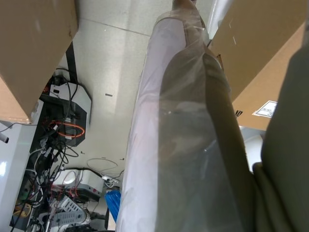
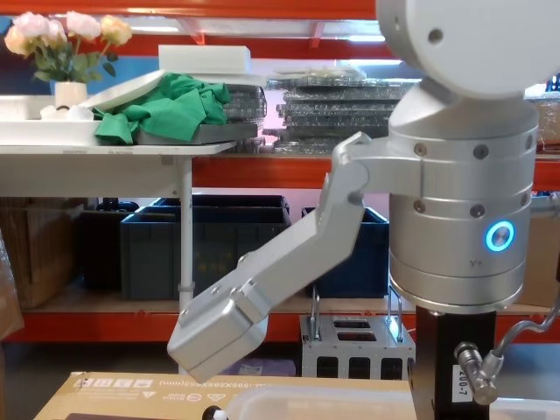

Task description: Use one hand to grasp the basket and place it at the designated location.

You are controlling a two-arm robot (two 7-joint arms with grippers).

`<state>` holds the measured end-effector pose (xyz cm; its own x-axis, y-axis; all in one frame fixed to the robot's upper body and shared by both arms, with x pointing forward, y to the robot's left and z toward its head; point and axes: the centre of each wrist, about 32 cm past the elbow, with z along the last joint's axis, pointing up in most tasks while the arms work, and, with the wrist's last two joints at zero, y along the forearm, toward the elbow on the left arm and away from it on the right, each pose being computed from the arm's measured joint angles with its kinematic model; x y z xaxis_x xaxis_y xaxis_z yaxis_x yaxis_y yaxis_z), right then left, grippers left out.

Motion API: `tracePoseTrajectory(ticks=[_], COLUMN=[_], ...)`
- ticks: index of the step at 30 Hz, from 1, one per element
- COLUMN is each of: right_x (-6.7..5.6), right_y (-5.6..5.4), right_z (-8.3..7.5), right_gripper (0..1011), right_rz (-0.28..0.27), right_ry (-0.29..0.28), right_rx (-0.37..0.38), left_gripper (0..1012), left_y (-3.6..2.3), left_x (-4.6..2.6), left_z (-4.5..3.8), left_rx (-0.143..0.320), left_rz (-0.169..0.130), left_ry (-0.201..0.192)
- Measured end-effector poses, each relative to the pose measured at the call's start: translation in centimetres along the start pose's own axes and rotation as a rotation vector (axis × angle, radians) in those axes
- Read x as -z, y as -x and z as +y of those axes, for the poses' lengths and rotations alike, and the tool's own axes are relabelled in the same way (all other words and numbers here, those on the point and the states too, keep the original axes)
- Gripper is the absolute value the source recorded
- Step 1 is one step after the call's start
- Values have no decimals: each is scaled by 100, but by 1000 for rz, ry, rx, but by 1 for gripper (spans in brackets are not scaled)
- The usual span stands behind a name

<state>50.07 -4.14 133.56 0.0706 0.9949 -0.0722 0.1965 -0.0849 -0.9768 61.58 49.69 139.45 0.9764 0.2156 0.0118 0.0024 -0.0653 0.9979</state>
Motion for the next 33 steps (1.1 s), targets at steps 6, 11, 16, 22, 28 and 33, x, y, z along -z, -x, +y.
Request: tracePoseTrajectory(ticks=[6, 11, 16, 22, 28, 33], right_x=[0, 0, 7, 10, 16, 43], right_y=[-23, -32, -33, -32, -26, 18], right_z=[40, 58, 66, 69, 81, 61], right_gripper=[0, 0, 0, 0, 0, 3], right_rz=[7, 10, 13, 13, 16, 22], right_ry=[7, 11, 11, 10, 8, 0], right_rx=[-13, -19, -22, -23, -26, -14], left_gripper=[0, 0, 0, 0, 0, 0], left_y=[0, 0, 0, 0, 0, 0], left_x=[0, 0, 0, 0, 0, 2], left_z=[0, 0, 0, 0, 0, 0], left_rx=[0, 0, 0, 0, 0, 0], left_rz=[0, 0, 0, 0, 0, 1], left_ry=[0, 0, 0, 0, 0, 0])
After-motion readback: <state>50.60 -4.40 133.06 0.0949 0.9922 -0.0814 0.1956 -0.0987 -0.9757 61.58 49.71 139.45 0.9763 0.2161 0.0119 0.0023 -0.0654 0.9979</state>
